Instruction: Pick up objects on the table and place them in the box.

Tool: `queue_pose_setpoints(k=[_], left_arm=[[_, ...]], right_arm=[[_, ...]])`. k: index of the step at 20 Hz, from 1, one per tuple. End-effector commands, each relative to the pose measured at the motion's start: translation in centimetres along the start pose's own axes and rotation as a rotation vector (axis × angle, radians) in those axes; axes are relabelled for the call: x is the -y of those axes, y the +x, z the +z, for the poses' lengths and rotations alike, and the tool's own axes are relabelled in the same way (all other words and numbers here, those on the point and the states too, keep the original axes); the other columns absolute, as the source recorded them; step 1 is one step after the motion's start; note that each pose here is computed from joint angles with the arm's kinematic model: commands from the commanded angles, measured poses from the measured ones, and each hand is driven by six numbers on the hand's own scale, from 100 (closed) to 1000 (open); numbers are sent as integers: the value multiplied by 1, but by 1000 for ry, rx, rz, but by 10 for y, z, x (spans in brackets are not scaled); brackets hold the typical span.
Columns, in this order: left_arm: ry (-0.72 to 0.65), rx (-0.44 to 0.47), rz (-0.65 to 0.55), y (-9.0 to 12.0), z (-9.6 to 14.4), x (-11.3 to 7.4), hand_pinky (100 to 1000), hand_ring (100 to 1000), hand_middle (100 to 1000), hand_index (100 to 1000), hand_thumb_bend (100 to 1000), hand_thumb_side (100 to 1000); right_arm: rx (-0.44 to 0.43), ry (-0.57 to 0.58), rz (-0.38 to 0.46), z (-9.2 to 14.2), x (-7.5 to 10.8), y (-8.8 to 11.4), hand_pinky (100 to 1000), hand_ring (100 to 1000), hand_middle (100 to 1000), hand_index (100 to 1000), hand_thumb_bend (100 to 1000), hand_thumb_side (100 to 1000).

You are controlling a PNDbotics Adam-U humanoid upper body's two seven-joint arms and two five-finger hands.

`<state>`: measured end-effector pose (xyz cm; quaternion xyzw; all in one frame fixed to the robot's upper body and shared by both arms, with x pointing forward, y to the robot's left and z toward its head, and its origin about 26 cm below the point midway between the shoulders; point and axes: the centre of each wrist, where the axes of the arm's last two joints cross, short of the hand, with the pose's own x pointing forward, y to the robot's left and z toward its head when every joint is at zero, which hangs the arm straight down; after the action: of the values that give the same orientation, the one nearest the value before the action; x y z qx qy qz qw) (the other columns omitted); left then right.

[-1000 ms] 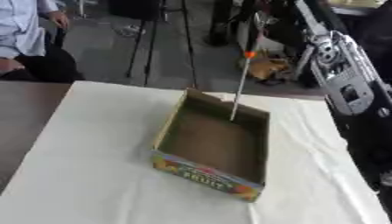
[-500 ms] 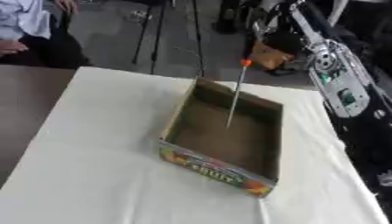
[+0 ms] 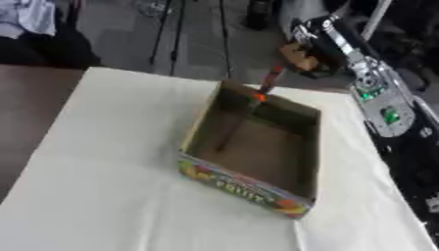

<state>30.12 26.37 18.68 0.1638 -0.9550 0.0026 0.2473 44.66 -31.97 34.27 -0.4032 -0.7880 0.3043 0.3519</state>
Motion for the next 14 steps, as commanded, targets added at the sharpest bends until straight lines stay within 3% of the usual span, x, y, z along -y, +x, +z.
queue_pose_setpoints(k=[1,5,6,7,14], left_arm=[[-12,34,-10,5,-5,-1,660,966,1000,736,100,1000],[-10,34,-12,4,-5,-2,661,967,1000,736,100,1000],[-10,33,-12,4,-5,-2,661,967,1000,737,100,1000],[-10,33,-13,4,-5,-2,661,967,1000,737,100,1000],[-7,32,-15,4,-5,-2,663,967,1000,738,100,1000]], right_arm=[[17,-14,23,1,21,-9,407,503,513,659,100,1000],[42,-5,40,1,23,-11,443,530,553,677,100,1000],[45,-8,45,1,24,-10,535,618,673,735,100,1000],[49,-12,50,2,26,-10,549,636,702,752,100,1000],[75,-33,42,2,32,-8,599,702,784,805,100,1000]])
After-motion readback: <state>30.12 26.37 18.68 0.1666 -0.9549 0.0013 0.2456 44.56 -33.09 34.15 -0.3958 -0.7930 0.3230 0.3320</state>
